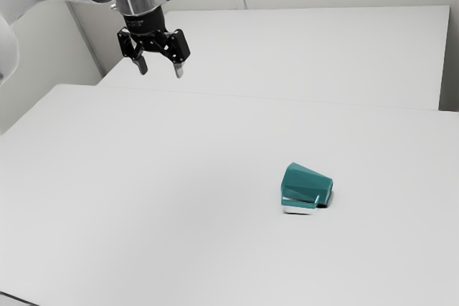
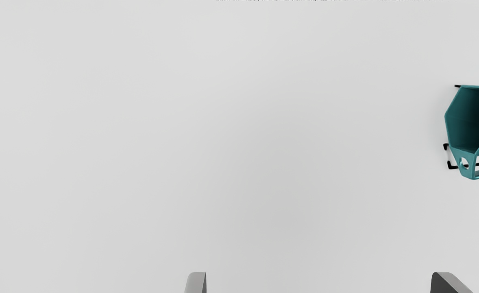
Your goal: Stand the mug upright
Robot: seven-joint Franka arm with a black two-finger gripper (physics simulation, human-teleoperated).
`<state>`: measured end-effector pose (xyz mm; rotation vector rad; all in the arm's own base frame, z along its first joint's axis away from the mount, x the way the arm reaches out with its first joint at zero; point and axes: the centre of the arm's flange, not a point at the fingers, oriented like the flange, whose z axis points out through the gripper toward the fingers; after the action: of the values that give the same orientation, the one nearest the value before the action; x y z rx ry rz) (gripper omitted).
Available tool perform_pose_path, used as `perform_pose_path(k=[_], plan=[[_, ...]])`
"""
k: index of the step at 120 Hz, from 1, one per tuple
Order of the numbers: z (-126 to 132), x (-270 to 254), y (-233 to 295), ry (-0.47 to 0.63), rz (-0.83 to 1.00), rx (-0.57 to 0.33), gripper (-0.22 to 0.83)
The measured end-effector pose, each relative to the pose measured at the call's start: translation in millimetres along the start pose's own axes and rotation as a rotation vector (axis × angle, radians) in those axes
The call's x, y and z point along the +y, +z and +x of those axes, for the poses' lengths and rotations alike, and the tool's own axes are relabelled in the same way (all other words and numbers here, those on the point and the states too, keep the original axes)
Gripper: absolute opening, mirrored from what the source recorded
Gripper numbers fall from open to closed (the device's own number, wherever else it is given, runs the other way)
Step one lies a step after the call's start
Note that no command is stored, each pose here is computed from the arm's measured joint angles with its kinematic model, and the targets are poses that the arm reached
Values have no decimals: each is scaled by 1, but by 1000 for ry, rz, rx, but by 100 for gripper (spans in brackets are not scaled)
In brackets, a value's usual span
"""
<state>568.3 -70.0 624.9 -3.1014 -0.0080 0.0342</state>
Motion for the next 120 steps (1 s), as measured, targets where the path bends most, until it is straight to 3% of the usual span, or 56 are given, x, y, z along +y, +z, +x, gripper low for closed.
perform_pose_path(k=[39,59,89,102,120], plan=[[-2,-2,-6,-12,-12,13,62],[4,-14,12,-55,-115,-33,62],[4,17,96,-118,-396,-236,62],[12,35,141,-110,-485,-276,62],[9,59,177,-58,-589,-266,61]])
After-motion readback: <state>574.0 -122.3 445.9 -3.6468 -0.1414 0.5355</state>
